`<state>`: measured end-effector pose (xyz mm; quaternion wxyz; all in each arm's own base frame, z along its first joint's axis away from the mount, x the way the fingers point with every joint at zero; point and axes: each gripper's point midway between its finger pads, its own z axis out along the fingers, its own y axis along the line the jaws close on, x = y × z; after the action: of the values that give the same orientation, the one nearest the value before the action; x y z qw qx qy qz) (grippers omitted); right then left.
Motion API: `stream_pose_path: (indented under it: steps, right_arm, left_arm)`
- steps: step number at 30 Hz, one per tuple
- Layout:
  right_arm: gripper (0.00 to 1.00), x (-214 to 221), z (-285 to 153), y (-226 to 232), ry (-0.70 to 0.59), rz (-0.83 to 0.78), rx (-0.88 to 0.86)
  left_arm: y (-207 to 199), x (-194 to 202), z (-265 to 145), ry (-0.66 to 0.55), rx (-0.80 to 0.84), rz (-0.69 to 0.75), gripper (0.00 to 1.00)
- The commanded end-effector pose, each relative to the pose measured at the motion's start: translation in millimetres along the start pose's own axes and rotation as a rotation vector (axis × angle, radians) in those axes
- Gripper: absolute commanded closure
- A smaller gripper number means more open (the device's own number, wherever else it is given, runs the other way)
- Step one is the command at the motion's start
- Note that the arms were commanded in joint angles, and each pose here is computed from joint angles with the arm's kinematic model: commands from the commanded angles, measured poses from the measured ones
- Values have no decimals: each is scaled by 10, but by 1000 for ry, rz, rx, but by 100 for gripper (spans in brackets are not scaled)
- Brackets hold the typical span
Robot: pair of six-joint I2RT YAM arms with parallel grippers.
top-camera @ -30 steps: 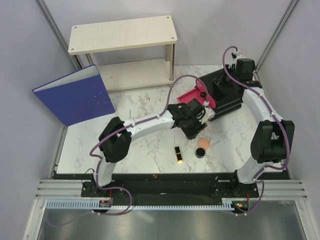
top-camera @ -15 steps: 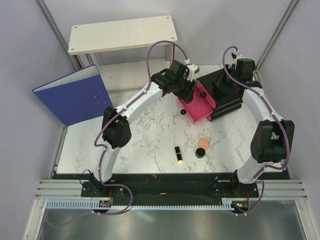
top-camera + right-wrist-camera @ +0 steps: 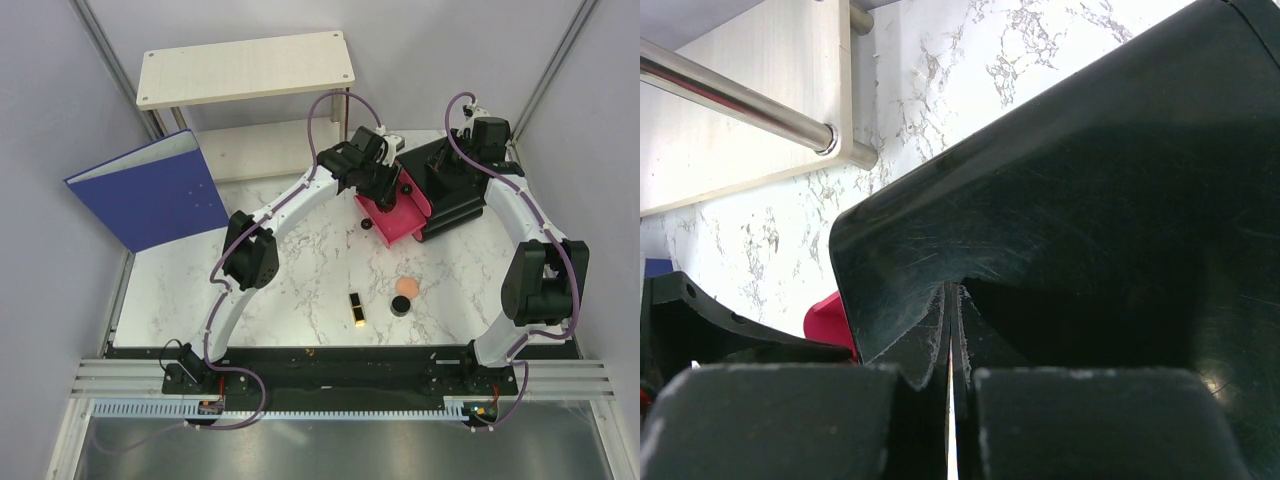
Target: Organize the makeup
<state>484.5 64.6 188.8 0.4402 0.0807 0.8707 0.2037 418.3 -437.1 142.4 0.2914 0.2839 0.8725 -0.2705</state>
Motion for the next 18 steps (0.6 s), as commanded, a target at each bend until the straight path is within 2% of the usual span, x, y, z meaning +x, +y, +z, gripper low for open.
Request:
stream_pose_path:
  steps: [1, 10, 13, 14, 18]
  right_arm:
    - [100, 1896, -237, -749, 641, 112, 277]
    - [100, 1889, -244, -739, 638, 111, 272]
    - [100, 1902, -252, -735, 640, 114, 270]
    - [100, 1906, -252, -736, 639, 115, 270]
    - [100, 1908, -255, -730, 640, 116, 268]
  left_arm:
    - [-92, -295, -70, -92, 19, -14, 81]
    - [-27, -365, 37, -133, -17, -46, 71]
    - [31, -397, 44, -149, -46, -26, 63]
    - [40, -410, 44, -154, -50, -18, 57]
    - [81, -465, 32, -175, -73, 10, 49]
